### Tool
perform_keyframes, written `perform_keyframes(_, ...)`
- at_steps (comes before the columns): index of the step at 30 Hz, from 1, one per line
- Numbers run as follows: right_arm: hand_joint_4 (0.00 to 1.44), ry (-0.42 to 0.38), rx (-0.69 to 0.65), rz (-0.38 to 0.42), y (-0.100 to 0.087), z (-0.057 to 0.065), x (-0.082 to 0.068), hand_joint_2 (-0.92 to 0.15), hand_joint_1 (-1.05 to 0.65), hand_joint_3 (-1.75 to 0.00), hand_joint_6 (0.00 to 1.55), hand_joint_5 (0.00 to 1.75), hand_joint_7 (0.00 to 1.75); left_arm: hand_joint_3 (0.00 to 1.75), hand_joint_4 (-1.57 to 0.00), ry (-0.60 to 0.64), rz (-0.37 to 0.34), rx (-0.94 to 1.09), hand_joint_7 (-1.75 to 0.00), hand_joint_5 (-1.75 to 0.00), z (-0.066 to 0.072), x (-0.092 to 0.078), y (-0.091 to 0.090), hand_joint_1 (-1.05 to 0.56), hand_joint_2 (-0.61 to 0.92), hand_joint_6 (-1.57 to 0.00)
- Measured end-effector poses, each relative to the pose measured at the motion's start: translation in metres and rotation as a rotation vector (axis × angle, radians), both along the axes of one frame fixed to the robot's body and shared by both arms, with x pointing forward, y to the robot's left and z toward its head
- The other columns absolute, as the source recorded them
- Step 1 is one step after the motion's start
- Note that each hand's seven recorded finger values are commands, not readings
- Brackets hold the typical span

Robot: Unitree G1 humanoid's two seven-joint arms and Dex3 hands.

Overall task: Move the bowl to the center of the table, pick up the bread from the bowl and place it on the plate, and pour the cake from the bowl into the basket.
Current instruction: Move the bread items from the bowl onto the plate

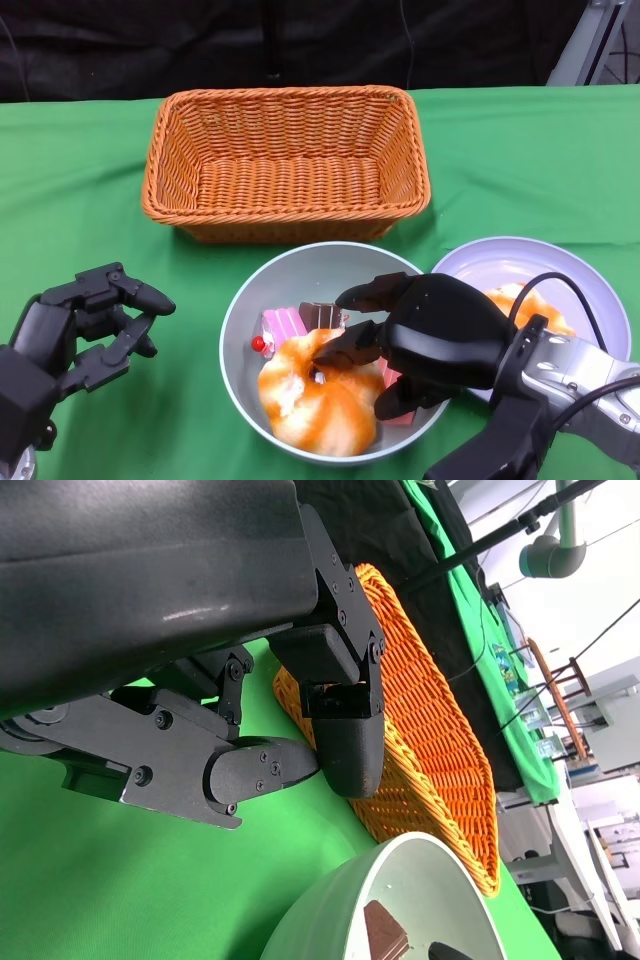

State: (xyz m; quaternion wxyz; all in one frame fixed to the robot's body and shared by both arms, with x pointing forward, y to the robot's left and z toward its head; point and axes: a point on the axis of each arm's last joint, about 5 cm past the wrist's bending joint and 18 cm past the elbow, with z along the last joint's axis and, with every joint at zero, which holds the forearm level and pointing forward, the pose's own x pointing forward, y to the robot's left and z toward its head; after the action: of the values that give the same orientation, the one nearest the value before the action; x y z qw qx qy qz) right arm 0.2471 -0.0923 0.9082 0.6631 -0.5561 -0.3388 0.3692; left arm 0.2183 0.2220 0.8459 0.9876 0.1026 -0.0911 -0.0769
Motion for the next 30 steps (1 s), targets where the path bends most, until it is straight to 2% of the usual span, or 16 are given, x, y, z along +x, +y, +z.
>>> perform_keyframes(7, 0.5, -0.004, -0.058, 0.022, 0.002, 0.004, 0.004, -0.77, -0.59, 0.0, 0.79, 0.02, 0.0, 0.53, -0.81, -0.001, 0.0, 0.0, -1.05, -1.4, 0.0, 0.0, 0.0, -0.17, 0.84, -0.83)
perform_keyframes(8, 0.58, -0.007, -0.06, 0.024, 0.002, 0.003, 0.004, -0.82, -0.42, -0.01, 0.88, 0.04, 0.03, 0.53, -0.81, -0.001, 0.0, 0.0, -1.05, -1.4, 0.0, 0.0, 0.0, -0.16, 0.85, -0.83)
perform_keyframes(10, 0.65, -0.021, -0.058, 0.03, 0.002, 0.0, 0.004, -0.85, -0.32, -0.01, 0.96, 0.04, 0.03, 0.53, -0.8, -0.002, 0.0, 0.0, -1.06, -1.4, 0.0, 0.0, 0.0, -0.16, 0.85, -0.83)
perform_keyframes(15, 0.88, -0.041, -0.032, 0.042, 0.0, -0.009, 0.007, -0.87, -0.34, -0.01, 1.03, 0.08, 0.02, 0.53, -0.79, -0.006, 0.002, -0.004, -1.07, -1.42, 0.001, 0.0, 0.0, -0.15, 0.84, -0.82)
perform_keyframes(18, 1.1, -0.037, -0.007, 0.048, 0.0, -0.014, 0.008, -0.87, -0.32, 0.0, 1.08, 0.2, 0.03, 0.53, -0.78, -0.007, 0.004, -0.006, -1.07, -1.42, 0.001, 0.0, 0.0, -0.16, 0.84, -0.82)
perform_keyframes(20, 1.02, -0.036, 0.021, 0.05, 0.001, -0.018, 0.009, -0.86, -0.31, 0.0, 1.11, 0.53, 0.01, 0.53, -0.78, -0.007, 0.004, -0.006, -1.07, -1.41, 0.001, 0.0, 0.0, -0.16, 0.84, -0.83)
perform_keyframes(21, 0.95, -0.035, 0.03, 0.052, 0.001, -0.019, 0.01, -0.85, -0.29, 0.0, 1.14, 0.78, 0.01, 0.53, -0.78, -0.008, 0.004, -0.006, -1.07, -1.41, 0.001, 0.0, 0.0, -0.16, 0.85, -0.83)
perform_keyframes(22, 0.92, -0.033, 0.037, 0.055, 0.001, -0.02, 0.01, -0.85, -0.29, 0.0, 1.15, 0.88, 0.01, 0.53, -0.79, -0.009, 0.003, -0.005, -1.07, -1.41, 0.001, 0.0, 0.0, -0.16, 0.85, -0.83)
perform_keyframes(25, 0.88, -0.027, 0.045, 0.064, 0.002, -0.022, 0.012, -0.84, -0.28, 0.0, 1.18, 0.97, 0.02, 0.52, -0.79, -0.012, 0.003, -0.005, -1.07, -1.4, 0.002, 0.001, 0.0, -0.16, 0.85, -0.82)
perform_keyframes(28, 0.8, -0.028, 0.04, 0.073, 0.005, -0.023, 0.013, -0.83, -0.31, 0.0, 1.2, 1.16, 0.01, 0.51, -0.79, -0.014, 0.003, -0.007, -1.07, -1.4, 0.002, 0.001, 0.0, -0.17, 0.86, -0.82)
perform_keyframes(30, 0.77, -0.028, 0.032, 0.075, 0.005, -0.023, 0.014, -0.83, -0.32, 0.0, 1.2, 1.2, 0.01, 0.5, -0.79, -0.014, 0.003, -0.007, -1.07, -1.4, 0.002, 0.001, 0.0, -0.17, 0.86, -0.82)
